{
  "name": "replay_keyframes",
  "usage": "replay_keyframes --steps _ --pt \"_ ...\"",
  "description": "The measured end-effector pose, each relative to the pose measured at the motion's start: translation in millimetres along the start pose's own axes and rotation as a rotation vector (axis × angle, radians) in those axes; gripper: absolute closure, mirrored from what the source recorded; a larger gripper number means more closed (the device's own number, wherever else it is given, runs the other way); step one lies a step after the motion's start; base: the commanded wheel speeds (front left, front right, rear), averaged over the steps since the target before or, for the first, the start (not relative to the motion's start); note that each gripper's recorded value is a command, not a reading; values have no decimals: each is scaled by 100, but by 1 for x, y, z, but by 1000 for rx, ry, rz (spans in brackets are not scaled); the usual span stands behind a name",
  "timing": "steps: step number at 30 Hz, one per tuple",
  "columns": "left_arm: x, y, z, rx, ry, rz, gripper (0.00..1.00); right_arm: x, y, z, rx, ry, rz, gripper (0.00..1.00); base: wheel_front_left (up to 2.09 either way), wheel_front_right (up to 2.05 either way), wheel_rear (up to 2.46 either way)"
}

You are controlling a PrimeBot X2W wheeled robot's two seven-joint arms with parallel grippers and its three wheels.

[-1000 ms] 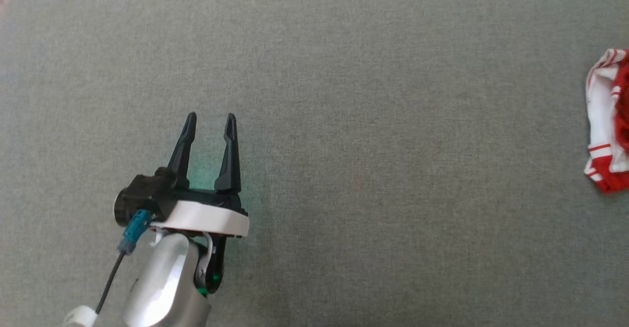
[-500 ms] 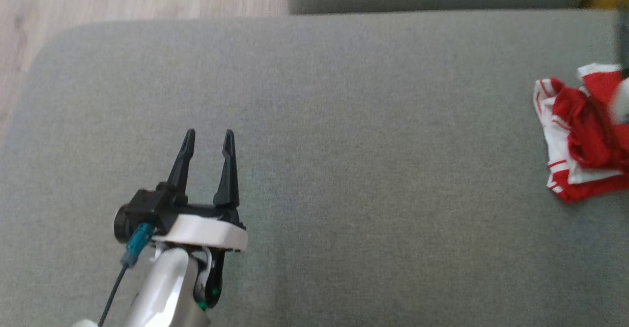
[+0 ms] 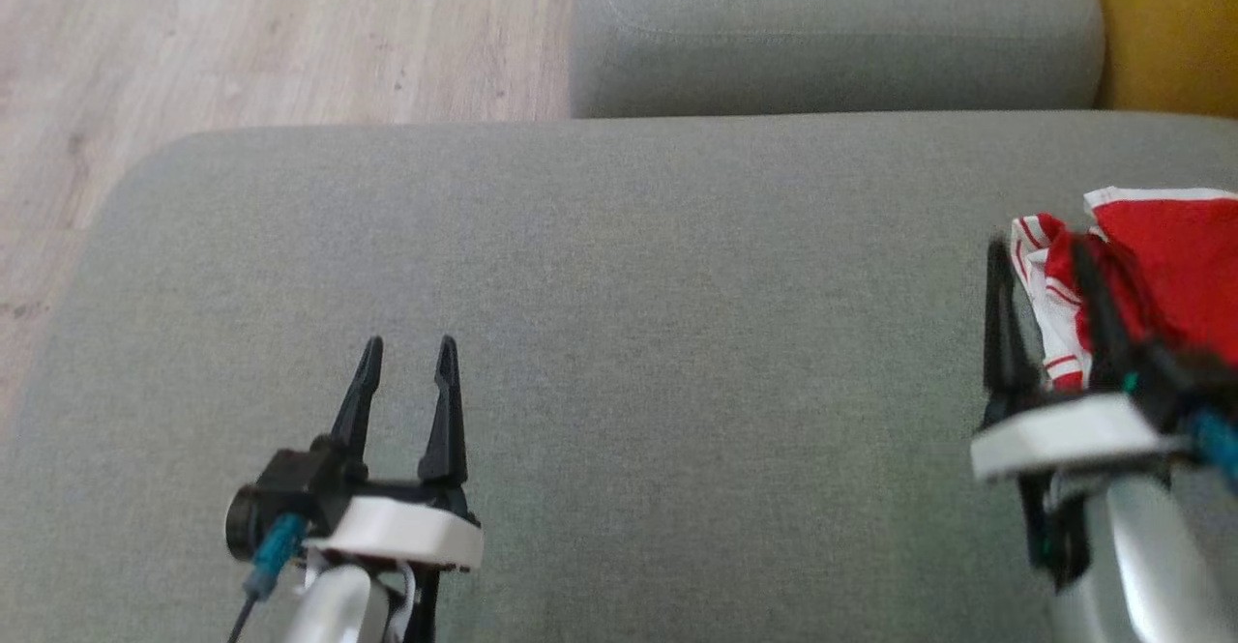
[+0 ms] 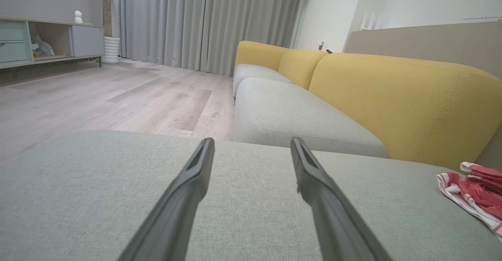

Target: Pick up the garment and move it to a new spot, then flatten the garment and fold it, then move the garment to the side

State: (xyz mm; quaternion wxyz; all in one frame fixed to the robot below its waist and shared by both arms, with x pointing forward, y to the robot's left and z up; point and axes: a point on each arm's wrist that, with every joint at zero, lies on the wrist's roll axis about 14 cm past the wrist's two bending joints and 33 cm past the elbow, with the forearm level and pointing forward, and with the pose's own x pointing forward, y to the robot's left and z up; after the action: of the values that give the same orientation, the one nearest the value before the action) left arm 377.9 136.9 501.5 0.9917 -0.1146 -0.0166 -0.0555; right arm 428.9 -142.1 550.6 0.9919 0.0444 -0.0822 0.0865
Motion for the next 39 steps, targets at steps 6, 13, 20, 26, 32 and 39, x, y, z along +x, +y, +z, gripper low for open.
replay_keyframes --steps 6,13,20,26,32,39 --pt "-18 6 -5 2 10 34 0 -47 8 -48 48 131 -3 0 0 0 0" --pt "-23 6 -5 0 7 38 0 -52 18 -43 51 115 22 0 0 0 0" --pt "-24 6 -3 0 1 39 0 -51 22 -38 49 101 37 0 0 0 0" --pt "-23 8 -3 -4 -1 44 0 -51 22 -38 50 100 37 0 0 0 0" --pt "-21 8 -4 -49 3 44 0 -54 17 -44 48 117 20 0 0 0 0" --pt "-19 7 -10 -102 20 51 0 -63 11 -54 46 152 1 0 0 0 0"
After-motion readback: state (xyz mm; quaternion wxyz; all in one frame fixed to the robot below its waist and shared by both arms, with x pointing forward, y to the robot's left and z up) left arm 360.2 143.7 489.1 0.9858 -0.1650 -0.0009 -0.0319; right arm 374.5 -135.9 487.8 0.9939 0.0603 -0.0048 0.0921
